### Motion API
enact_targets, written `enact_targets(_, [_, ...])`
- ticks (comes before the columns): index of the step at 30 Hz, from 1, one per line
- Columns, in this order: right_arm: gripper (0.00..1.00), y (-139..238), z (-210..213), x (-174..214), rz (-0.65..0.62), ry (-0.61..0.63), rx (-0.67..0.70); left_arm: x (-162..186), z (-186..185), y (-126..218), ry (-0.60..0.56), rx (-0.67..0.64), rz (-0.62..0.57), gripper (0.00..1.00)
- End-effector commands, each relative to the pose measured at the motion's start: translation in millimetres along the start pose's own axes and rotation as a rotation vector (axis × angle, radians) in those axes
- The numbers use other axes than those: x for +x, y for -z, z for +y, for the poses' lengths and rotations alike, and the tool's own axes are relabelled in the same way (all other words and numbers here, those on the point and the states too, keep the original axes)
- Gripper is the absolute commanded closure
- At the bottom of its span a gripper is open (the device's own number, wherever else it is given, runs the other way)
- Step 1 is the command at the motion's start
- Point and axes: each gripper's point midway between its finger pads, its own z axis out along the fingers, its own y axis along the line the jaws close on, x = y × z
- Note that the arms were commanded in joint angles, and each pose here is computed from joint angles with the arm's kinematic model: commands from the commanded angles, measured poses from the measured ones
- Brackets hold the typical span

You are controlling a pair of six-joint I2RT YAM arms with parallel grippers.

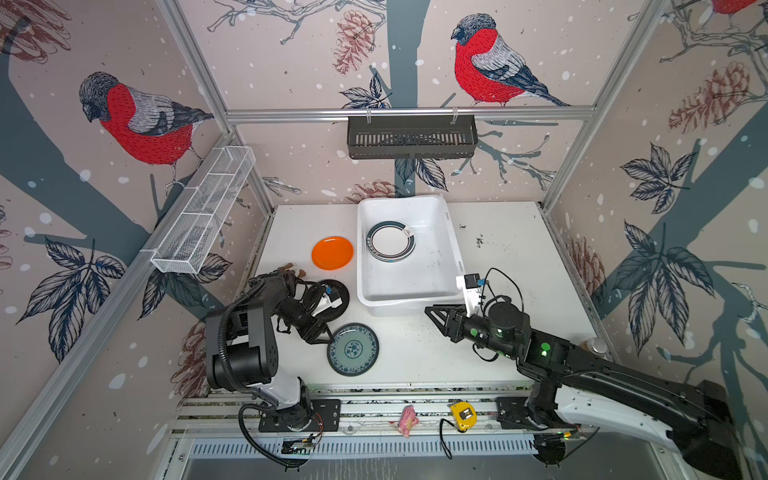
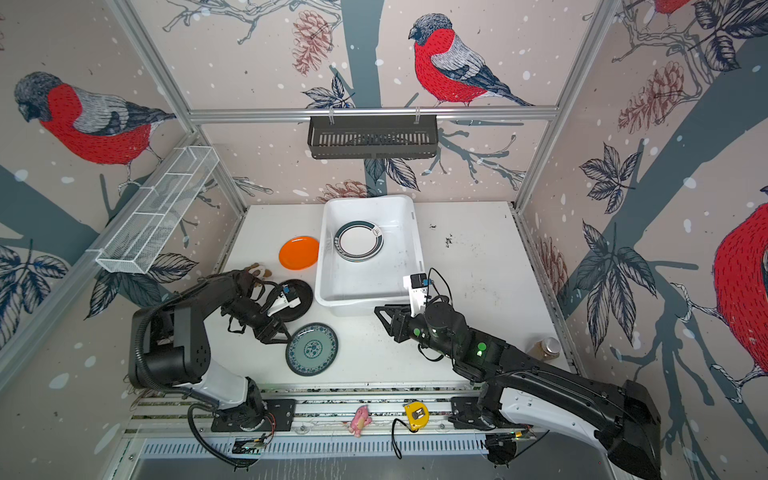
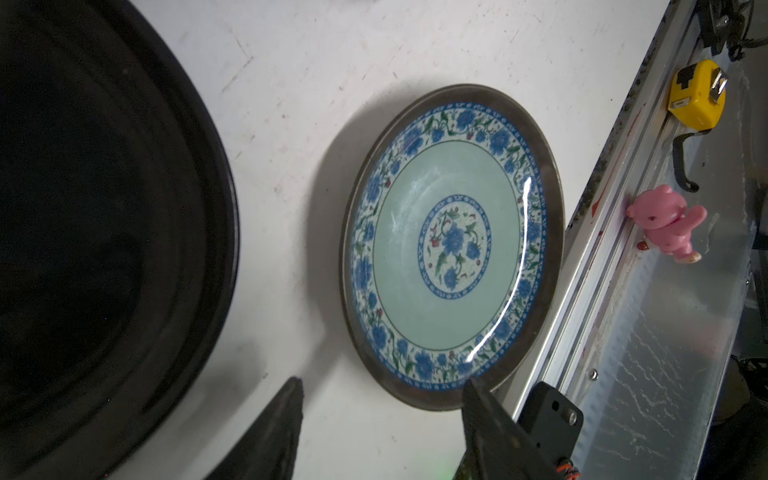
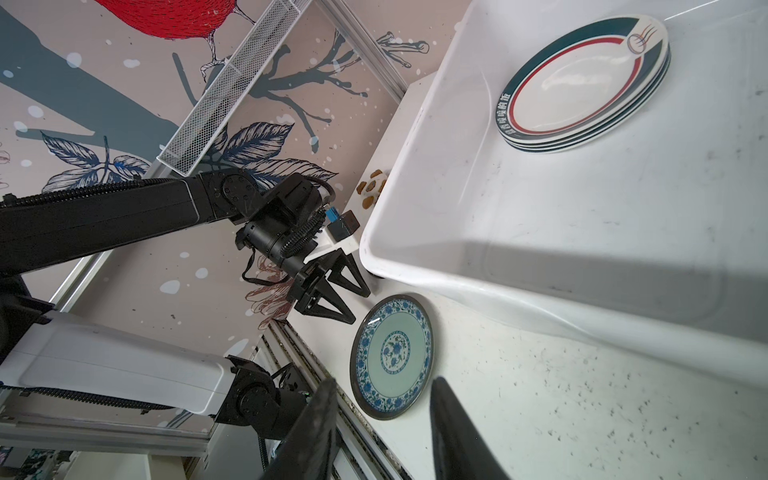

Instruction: Place the plates into the plastic bin on the countertop

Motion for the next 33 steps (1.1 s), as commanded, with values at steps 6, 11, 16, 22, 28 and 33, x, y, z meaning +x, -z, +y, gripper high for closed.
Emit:
enact_targets(6, [0.61,-4.4,0.2,-2.3,-0.007,-0.002,0.011,1.6,-8.9,-9.8,-0.034,0.047,0.022,0.39])
enact_targets(11, [0.61,-5.0,-0.1,-2.1,-0.005,0.001,0.015,-0.5,-8.8,-16.2,-0.05,0.028,0.044,0.4])
enact_targets(16, [0.61,-5.5,-2.3,-0.1,-0.003,-0.006,0.017,-1.9,-6.8,-22.2,-0.062,0.001,0.062,0.43])
enact_targets(22, [0.61,-6.8,-4.4,1.9,-0.003,-0.01,0.017,-2.7,-4.9,-27.4,-0.058,0.0,0.07,0.47])
enact_targets(28, [0.61,-7.8,-7.4,4.2,-0.003,-0.015,0.02,-5.2,-4.1,-28.4,-0.063,-0.007,0.062,0.57])
enact_targets(33, [0.62,-8.0,-6.8,5.4,-0.004,-0.021,0.009,-5.8,-4.1,-29.2,-0.072,-0.021,0.06,0.59])
